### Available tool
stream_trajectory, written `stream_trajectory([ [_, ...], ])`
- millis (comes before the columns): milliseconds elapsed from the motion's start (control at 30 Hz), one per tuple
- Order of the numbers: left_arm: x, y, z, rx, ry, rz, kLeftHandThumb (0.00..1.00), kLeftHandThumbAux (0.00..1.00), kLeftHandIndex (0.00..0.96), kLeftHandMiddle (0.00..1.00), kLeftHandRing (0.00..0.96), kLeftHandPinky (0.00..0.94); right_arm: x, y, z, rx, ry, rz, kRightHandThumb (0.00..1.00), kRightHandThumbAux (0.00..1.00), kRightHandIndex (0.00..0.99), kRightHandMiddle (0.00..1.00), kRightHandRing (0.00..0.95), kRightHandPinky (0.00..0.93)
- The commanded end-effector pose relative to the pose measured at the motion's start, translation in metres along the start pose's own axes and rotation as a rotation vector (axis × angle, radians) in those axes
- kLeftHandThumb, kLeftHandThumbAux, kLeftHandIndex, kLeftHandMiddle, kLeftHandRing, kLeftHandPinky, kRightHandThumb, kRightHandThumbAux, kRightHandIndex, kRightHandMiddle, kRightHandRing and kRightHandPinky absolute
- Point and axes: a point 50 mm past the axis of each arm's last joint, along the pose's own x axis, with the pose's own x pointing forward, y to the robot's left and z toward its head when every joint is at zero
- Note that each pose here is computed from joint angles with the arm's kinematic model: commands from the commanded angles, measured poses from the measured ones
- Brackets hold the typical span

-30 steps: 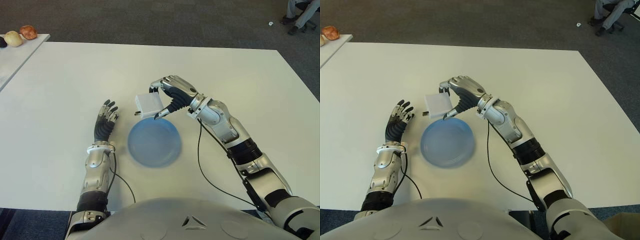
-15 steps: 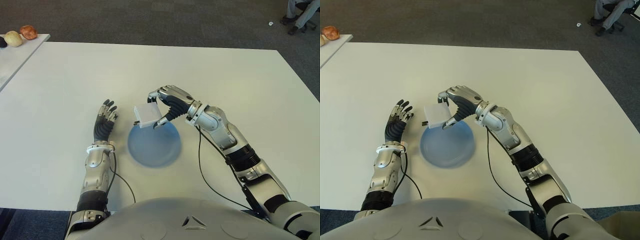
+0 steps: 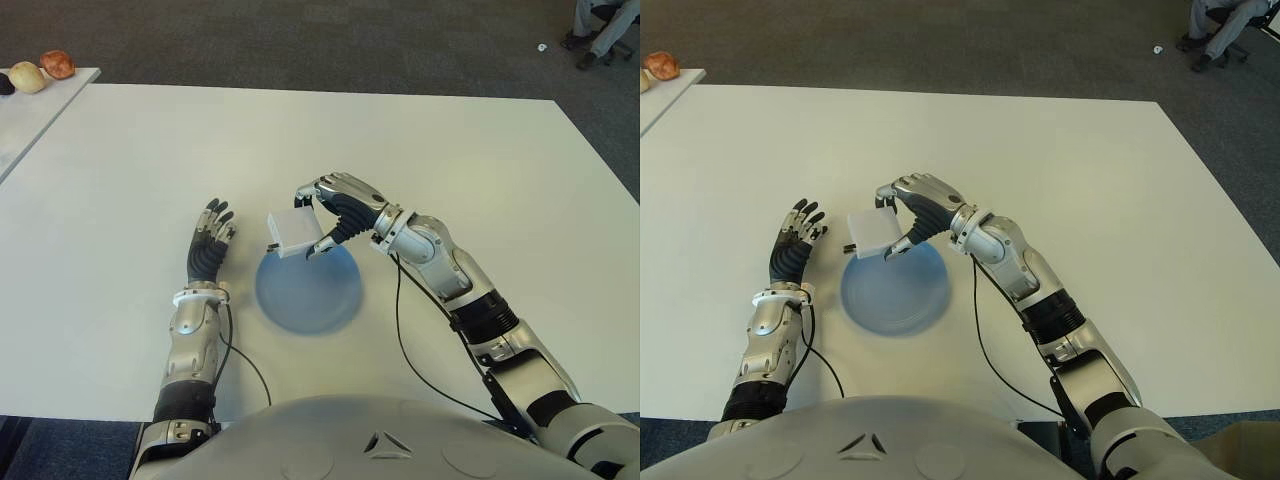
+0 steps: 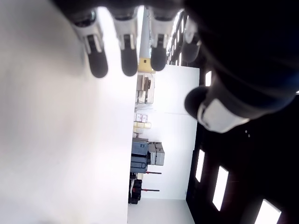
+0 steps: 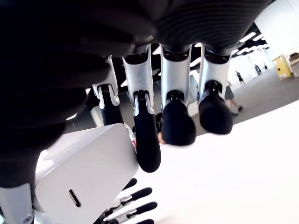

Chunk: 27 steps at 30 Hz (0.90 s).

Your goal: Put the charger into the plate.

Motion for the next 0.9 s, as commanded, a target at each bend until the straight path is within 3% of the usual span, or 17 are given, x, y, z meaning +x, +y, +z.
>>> stream_trajectory([
  [33,-0.0039,0.0009,-0.0103,-0.016,0.064,-0.001,0.061,0.625,0.032,0.113,0.139,0.196,-0.0001,0.0003,-0.0029,-0.053,-0.03,-0.007,0.847,0.673,0.402,0.559,0.67,0.614],
  [267,-0.0034,0.0016,-0.0096,-0.016,0.059,-0.001,0.052,0.616,0.036,0.131,0.158,0.208,0.0006,-0.0006,-0.0055,-0.095,-0.061,-0.019,0.834,0.679,0.383,0.548,0.561,0.5],
  [367,-0.0035,0.0015,-0.0095,-0.017,0.058,-0.001,0.049,0.614,0.034,0.13,0.156,0.204,0.0005,-0.0009,-0.0063,-0.099,-0.063,-0.02,0.743,0.697,0.403,0.46,0.456,0.412],
  [467,-0.0036,0.0015,-0.0094,-0.018,0.056,-0.001,0.048,0.613,0.037,0.132,0.158,0.205,0.0003,-0.0009,-0.007,-0.106,-0.062,-0.013,0.587,0.522,0.244,0.32,0.309,0.263],
  [533,-0.0036,0.002,-0.0093,-0.019,0.056,-0.002,0.047,0.613,0.038,0.133,0.158,0.206,0.0002,-0.0011,-0.0075,-0.111,-0.062,0.01,0.534,0.464,0.177,0.242,0.234,0.201],
  [600,-0.0036,0.0026,-0.0092,-0.02,0.057,-0.001,0.046,0.611,0.04,0.133,0.159,0.207,0.0,-0.0014,-0.0078,-0.112,-0.062,0.036,0.479,0.386,0.091,0.107,0.102,0.097],
  [700,-0.0035,0.0027,-0.0093,-0.021,0.058,-0.001,0.045,0.609,0.041,0.133,0.157,0.203,-0.0006,-0.0016,-0.0079,-0.111,-0.062,0.061,0.441,0.328,0.039,0.035,0.033,0.031],
  [900,-0.0035,0.0031,-0.0098,-0.016,0.066,0.008,0.031,0.614,0.049,0.135,0.16,0.206,-0.0027,-0.0025,-0.0082,-0.051,-0.062,0.107,0.337,0.188,0.004,0.003,0.003,0.003],
])
